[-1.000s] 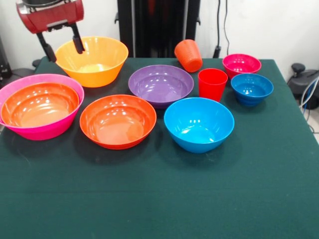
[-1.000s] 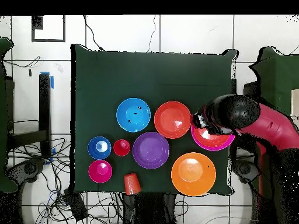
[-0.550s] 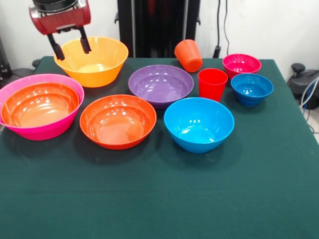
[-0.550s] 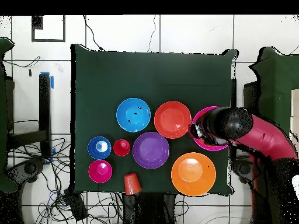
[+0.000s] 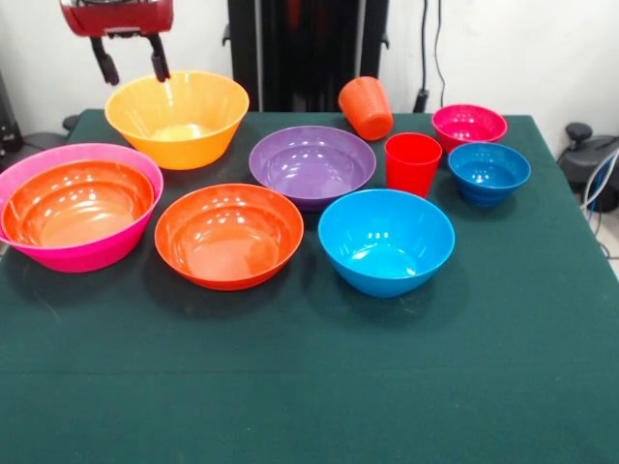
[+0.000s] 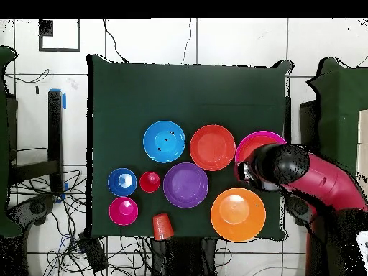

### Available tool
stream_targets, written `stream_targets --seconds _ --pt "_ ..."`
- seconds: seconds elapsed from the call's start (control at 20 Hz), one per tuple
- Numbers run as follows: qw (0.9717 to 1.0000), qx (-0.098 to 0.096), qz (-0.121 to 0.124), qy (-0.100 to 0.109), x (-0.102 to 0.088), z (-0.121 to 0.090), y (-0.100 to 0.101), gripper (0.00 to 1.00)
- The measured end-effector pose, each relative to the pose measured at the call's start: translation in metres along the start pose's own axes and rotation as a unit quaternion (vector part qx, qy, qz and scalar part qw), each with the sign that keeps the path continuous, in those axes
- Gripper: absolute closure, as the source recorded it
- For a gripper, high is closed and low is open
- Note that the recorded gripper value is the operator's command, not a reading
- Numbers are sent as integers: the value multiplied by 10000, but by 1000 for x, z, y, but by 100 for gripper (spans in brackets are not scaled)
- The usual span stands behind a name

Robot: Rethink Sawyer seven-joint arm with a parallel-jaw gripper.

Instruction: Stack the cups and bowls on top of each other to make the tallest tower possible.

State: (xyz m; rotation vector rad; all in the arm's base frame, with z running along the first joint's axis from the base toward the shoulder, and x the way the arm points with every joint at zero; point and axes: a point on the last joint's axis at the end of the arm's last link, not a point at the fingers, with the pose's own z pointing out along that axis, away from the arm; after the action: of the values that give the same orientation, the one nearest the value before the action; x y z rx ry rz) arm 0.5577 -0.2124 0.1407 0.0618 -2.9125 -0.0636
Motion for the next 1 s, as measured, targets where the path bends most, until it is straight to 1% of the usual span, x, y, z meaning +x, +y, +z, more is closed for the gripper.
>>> stream_targets --seconds 0.1,0.2,0.25,0.4,0.6,0.75,1.0 --pt "9999 34 140 18 4 -1 -3 0" --pt "9994 84 339 40 9 -3 -7 0" --pt "9986 118 514 61 13 -3 -12 0" --pt "9975 145 680 93 18 -2 -17 0" --pt "9971 154 739 119 21 -1 -20 0" --pt "9971 134 734 147 21 3 -19 0" --pt "9972 152 727 94 19 10 -20 0"
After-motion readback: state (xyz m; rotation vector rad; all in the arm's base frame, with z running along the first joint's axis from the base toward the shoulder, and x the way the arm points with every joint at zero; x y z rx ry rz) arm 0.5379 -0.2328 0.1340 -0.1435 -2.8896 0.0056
